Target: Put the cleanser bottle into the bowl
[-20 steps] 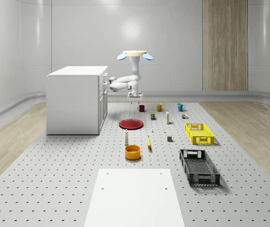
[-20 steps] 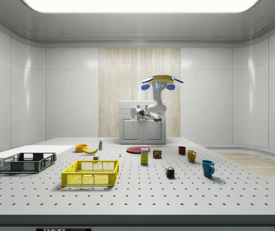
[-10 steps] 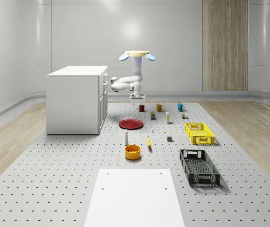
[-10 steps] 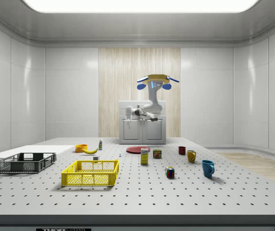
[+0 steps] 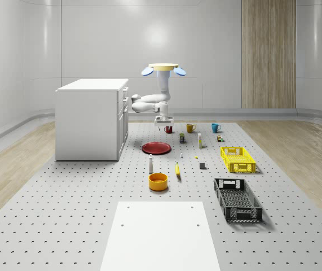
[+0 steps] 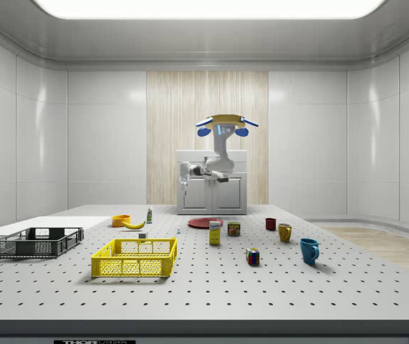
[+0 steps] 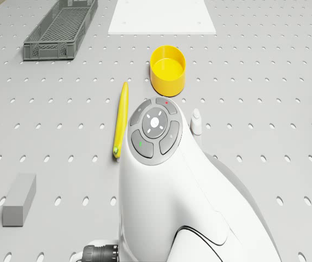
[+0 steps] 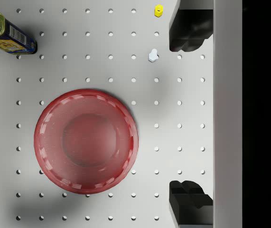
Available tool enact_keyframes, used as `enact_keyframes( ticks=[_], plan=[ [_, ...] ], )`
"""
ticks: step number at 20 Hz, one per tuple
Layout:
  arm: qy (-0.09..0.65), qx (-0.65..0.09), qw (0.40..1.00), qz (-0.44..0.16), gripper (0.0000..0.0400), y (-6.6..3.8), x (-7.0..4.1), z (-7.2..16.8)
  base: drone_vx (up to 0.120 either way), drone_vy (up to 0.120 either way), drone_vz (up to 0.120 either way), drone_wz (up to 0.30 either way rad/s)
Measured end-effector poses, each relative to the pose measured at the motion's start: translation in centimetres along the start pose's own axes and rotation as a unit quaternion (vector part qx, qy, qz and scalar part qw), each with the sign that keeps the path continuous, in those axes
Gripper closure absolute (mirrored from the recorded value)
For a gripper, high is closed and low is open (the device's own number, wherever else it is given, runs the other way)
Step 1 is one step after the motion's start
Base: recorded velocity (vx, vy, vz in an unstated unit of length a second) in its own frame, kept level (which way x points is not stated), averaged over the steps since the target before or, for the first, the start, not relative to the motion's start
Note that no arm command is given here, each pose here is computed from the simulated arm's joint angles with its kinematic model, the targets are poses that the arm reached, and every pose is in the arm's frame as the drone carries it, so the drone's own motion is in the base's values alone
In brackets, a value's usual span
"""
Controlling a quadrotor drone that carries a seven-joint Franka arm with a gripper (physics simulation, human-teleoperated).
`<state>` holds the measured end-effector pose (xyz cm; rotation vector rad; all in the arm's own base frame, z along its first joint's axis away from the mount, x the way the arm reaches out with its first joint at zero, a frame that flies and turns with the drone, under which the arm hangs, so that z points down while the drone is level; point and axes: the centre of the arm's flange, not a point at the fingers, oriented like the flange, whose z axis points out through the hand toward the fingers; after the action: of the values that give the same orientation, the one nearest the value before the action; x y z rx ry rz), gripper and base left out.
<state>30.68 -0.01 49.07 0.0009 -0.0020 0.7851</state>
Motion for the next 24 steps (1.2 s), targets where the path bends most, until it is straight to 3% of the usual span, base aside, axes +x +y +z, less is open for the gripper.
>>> enact_keyframes(
  ticks=[5, 16, 24],
  plan=[
    [0.000, 0.000, 1.000, 0.000, 0.0000, 0.00, 0.00, 0.00, 0.120, 0.000, -0.072, 0.000],
    [0.000, 0.000, 1.000, 0.000, 0.0000, 0.00, 0.00, 0.00, 0.120, 0.000, 0.000, 0.000],
    [0.000, 0.000, 1.000, 0.000, 0.0000, 0.00, 0.00, 0.00, 0.120, 0.000, -0.040, 0.000]
  ],
)
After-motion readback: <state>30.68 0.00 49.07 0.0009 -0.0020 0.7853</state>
